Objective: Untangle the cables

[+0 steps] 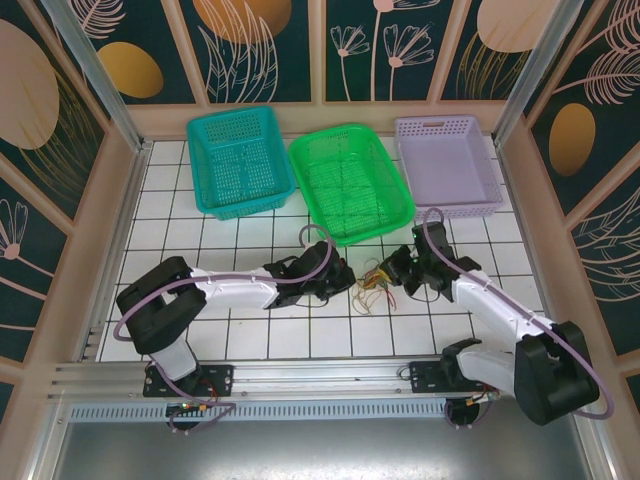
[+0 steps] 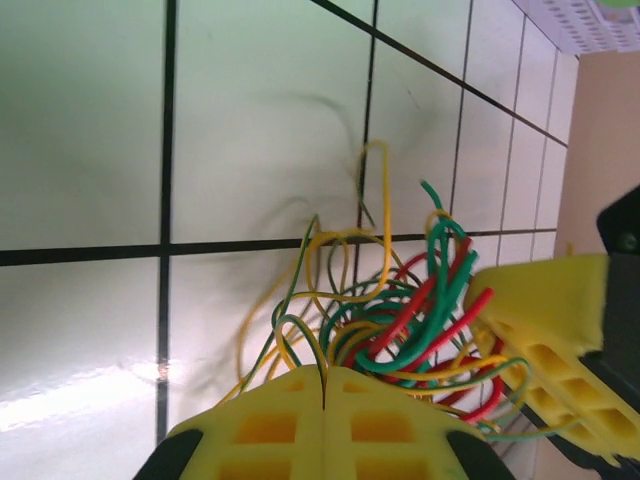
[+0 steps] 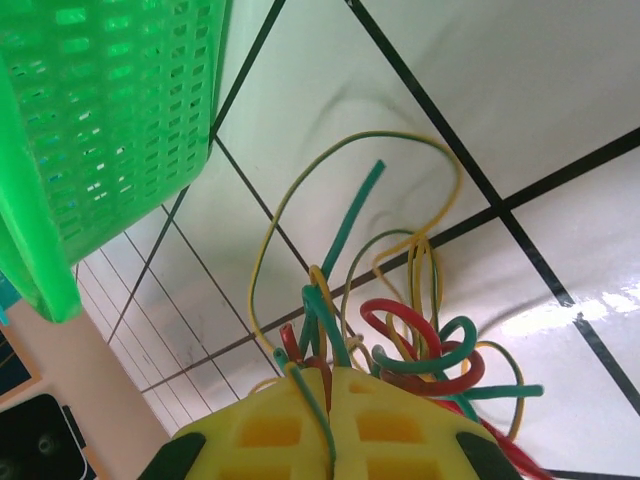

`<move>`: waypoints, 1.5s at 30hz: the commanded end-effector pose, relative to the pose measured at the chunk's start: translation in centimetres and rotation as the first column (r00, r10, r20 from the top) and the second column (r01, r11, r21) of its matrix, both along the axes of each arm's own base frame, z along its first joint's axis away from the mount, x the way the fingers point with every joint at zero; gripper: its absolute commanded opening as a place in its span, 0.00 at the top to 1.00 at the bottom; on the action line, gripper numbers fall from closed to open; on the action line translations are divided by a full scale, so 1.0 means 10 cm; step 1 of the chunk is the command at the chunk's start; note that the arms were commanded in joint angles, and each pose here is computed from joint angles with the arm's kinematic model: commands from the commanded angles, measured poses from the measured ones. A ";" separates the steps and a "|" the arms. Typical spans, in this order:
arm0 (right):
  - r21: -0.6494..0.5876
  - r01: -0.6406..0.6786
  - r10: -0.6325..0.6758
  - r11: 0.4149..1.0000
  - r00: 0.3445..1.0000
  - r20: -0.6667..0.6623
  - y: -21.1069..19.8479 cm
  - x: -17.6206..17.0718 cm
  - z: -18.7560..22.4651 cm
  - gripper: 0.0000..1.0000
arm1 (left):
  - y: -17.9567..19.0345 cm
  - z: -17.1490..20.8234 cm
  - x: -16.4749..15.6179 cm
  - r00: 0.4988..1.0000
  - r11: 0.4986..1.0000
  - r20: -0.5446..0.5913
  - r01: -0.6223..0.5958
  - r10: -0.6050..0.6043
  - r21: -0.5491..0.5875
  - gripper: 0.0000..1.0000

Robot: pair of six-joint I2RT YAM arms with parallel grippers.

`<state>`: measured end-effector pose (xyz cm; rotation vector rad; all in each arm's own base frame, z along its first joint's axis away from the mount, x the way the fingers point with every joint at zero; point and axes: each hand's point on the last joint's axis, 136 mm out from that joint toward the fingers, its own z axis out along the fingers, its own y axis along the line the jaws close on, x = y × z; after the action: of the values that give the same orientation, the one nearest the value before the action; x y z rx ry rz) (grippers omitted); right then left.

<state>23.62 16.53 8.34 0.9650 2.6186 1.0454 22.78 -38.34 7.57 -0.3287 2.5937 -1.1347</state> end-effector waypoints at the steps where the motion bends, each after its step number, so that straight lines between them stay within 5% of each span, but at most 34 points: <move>1: -0.033 -0.034 0.033 0.999 0.999 -0.002 -0.07 -0.07 0.07 1.00 | 0.23 0.13 0.09 0.997 0.995 0.054 -0.066 0.062 0.074 1.00; 8: -0.083 0.014 -0.011 0.996 0.999 0.040 -0.38 -0.03 0.18 1.00 | 1.02 0.21 0.09 0.977 0.932 0.136 -0.199 0.165 0.302 1.00; 17: -0.116 0.095 -0.089 0.989 0.994 0.057 -0.68 0.16 0.22 1.00 | 1.98 0.31 0.06 0.922 0.819 0.195 -0.387 0.335 0.424 1.00; 28: -0.221 0.264 -0.250 0.939 0.964 0.092 -1.12 0.43 0.33 1.00 | 2.64 0.41 -0.04 0.884 0.655 0.285 -0.467 0.371 0.594 1.00; 31: -0.185 0.244 -0.233 0.952 0.969 0.076 -1.03 0.49 0.31 1.00 | 2.56 0.43 -0.01 0.891 0.684 0.277 -0.454 0.361 0.571 1.00; 34: -0.111 0.203 -0.192 0.973 0.976 0.101 -0.82 0.55 0.42 1.00 | 2.13 0.58 0.11 0.917 0.815 0.255 -0.391 0.306 0.428 1.00; 38: 0.037 0.125 -0.130 0.991 0.976 0.175 -0.37 0.57 0.78 1.00 | 1.32 0.94 0.23 0.954 0.965 0.199 -0.247 0.227 0.086 0.75; 41: 0.111 0.069 -0.091 0.991 0.974 0.207 -0.08 0.50 1.02 1.00 | 0.86 1.23 0.28 0.972 0.984 0.166 -0.154 0.166 -0.087 0.61; 45: 0.207 -0.103 0.032 0.973 0.946 0.321 0.37 0.43 1.33 1.00 | 0.59 1.47 0.34 0.980 0.988 0.159 -0.106 0.123 -0.110 0.47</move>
<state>27.48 17.14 16.86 0.8427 2.4285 1.1890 25.89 -28.89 17.64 -0.4668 2.4181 -0.9712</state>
